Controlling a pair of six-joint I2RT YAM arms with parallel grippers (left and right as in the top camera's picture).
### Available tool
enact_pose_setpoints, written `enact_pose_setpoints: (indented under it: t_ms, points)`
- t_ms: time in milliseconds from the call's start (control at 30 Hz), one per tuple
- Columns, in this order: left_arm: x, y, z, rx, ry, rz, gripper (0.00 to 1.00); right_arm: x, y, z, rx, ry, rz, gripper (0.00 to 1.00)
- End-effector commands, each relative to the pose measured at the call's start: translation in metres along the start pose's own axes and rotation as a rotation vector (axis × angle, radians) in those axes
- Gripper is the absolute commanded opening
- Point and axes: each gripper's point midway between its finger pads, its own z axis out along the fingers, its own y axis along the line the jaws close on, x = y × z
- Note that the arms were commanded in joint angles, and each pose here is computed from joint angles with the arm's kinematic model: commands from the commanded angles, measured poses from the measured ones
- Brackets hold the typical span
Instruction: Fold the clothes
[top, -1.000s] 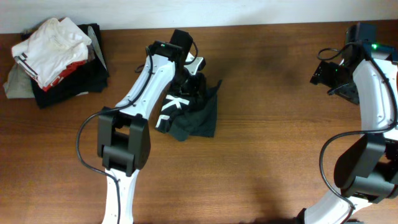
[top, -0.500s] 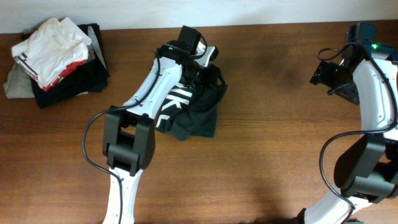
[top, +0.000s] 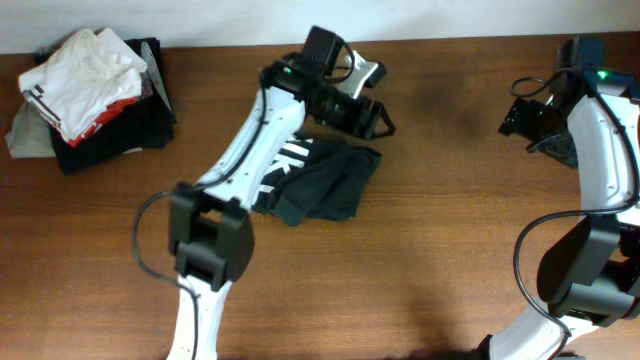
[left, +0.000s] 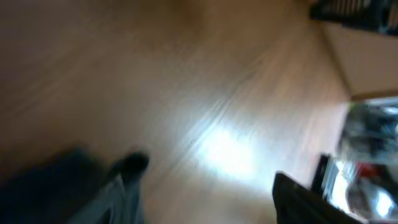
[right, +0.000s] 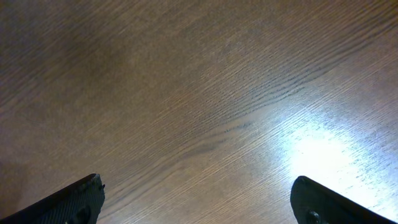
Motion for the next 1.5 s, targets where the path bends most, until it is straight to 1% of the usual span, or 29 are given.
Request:
enact_pose_setpoints:
  t_ms: [0,33,67,133,200,267,333,467,533,600,667,733,833,933,1100,1167,1233,1267,1300,1400,1433,1467]
  points:
    - [-0.016,0.012,-0.120,-0.352,-0.116,0.027,0.87,-0.005,-0.003,-0.008,0.014,-0.031,-0.002,0.99]
    - [-0.008,0.017,-0.141,-0.394,-0.113,-0.004,0.87,-0.005,-0.003,-0.008,0.014,-0.031,-0.002,0.99]
    - [0.000,0.022,-0.163,-0.416,-0.116,-0.041,0.92,-0.005,-0.003,-0.008,0.014,-0.031,-0.002,0.99]
    - [0.019,0.035,-0.197,-0.449,-0.106,-0.124,0.92,-0.005,-0.003,-0.008,0.014,-0.031,-0.002,0.99]
    - [0.047,0.051,-0.213,-0.464,-0.043,-0.231,0.92,-0.005,-0.003,-0.008,0.014,-0.031,-0.002,0.99]
    - [0.072,0.064,-0.215,-0.463,0.031,-0.315,0.92,-0.005,-0.003,-0.008,0.014,-0.031,-0.002,0.99]
    - [0.092,0.068,-0.204,-0.441,0.111,-0.324,0.92,-0.005,-0.003,-0.008,0.014,-0.031,-0.002,0.99]
    - [0.131,0.078,-0.153,-0.388,0.259,-0.360,0.95,-0.005,-0.003,-0.008,0.014,-0.031,-0.002,0.99]
    - [0.145,0.082,-0.130,-0.357,0.290,-0.365,0.96,-0.005,-0.003,-0.008,0.014,-0.031,-0.002,0.99]
    - [0.162,0.079,-0.100,-0.270,0.315,-0.383,0.97,-0.005,-0.003,-0.008,0.014,-0.031,-0.002,0.99]
    - [0.171,0.075,-0.081,-0.220,0.324,-0.382,0.97,-0.005,-0.003,-0.008,0.014,-0.031,-0.002,0.99]
    - [0.177,0.069,-0.066,-0.195,0.336,-0.363,0.97,-0.005,-0.003,-0.008,0.014,-0.031,-0.002,0.99]
    - [0.173,0.057,-0.049,-0.191,0.335,-0.323,0.97,-0.005,-0.003,-0.008,0.014,-0.030,-0.002,0.99]
    - [0.171,0.064,-0.046,-0.262,0.329,-0.318,0.97,-0.005,-0.003,-0.008,0.014,-0.031,-0.002,0.99]
    - [0.165,0.063,-0.040,-0.260,0.309,-0.291,0.95,-0.005,-0.003,-0.008,0.014,-0.031,-0.002,0.99]
    - [0.158,0.061,-0.034,-0.258,0.285,-0.263,0.89,-0.005,-0.003,-0.008,0.014,-0.031,-0.002,0.99]
    - [0.149,0.053,-0.025,-0.236,0.257,-0.240,0.80,-0.005,-0.003,-0.008,0.014,-0.031,-0.002,0.99]
    - [0.147,0.047,-0.020,-0.219,0.252,-0.223,0.73,-0.005,-0.003,-0.008,0.014,-0.031,-0.002,0.99]
    - [0.147,0.042,-0.015,-0.212,0.259,-0.208,0.68,-0.005,-0.003,-0.008,0.014,-0.031,-0.002,0.99]
    - [0.161,0.028,0.011,-0.192,0.326,-0.178,0.41,-0.005,-0.003,-0.008,0.014,-0.031,-0.002,0.99]
    - [0.165,0.027,0.020,-0.188,0.346,-0.174,0.29,-0.005,-0.003,-0.008,0.014,-0.031,-0.002,0.99]
    - [0.169,0.026,0.029,-0.178,0.364,-0.168,0.24,-0.005,-0.003,-0.008,0.014,-0.031,-0.002,0.99]
